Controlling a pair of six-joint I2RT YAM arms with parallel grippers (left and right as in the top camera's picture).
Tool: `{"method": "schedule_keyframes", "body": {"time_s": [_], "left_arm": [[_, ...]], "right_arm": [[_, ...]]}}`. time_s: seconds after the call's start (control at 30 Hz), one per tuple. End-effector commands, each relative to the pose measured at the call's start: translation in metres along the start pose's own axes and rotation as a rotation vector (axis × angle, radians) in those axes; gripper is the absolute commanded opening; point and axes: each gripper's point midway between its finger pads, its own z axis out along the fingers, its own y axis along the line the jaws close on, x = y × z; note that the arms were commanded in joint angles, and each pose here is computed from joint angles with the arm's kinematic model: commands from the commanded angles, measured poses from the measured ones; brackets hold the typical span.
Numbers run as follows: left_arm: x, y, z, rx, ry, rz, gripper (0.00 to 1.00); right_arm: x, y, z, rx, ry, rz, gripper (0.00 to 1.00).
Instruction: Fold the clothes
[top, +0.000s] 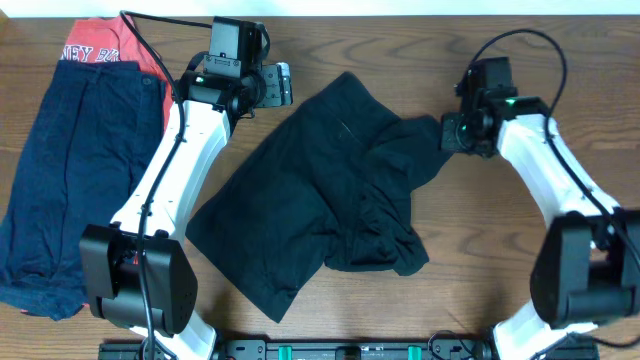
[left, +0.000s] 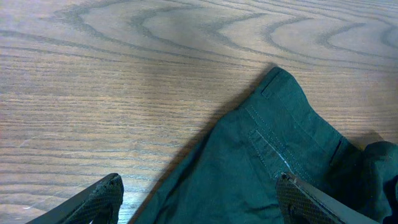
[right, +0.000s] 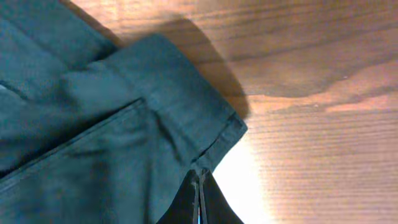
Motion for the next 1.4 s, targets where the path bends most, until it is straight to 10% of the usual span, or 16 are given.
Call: {"method": "schedule_keyframes", "body": {"time_s": [0.0, 0.27, 0.67, 0.8, 1.03, 1.37], "left_arm": [[0.004, 0.004, 0.006, -0.011, 0.015, 0.013, 0.80], [0.002, 0.012, 0.005, -0.022, 0.012, -0.001, 0.80], [0.007, 0.032, 0.003, -0.052, 0.041, -0.037, 0.80], [0.007, 0.032, 0.003, -0.053, 0.043, -0.037, 0.80], [0.007, 0.032, 0.003, -0.052, 0.042, -0.037, 0.80], [0.007, 0.032, 0.003, -0.052, 0.042, -0.037, 0.80]], "right_arm": [[-0.003, 0.022, -0.009, -0.071, -0.011, -0.011, 0.01], [-0.025, 0.092, -0.013, -0.198, -0.160, -0.144, 0.74], [-0.010, 0.146, 0.020, -0.148, -0.194, -0.280, 0.88], [0.006, 0.132, 0.039, -0.064, -0.125, -0.287, 0.79], [0.015, 0.077, 0.026, 0.179, -0.030, -0.236, 0.02], [0.011, 0.023, -0.033, 0.235, 0.109, -0.072, 0.01]]}}
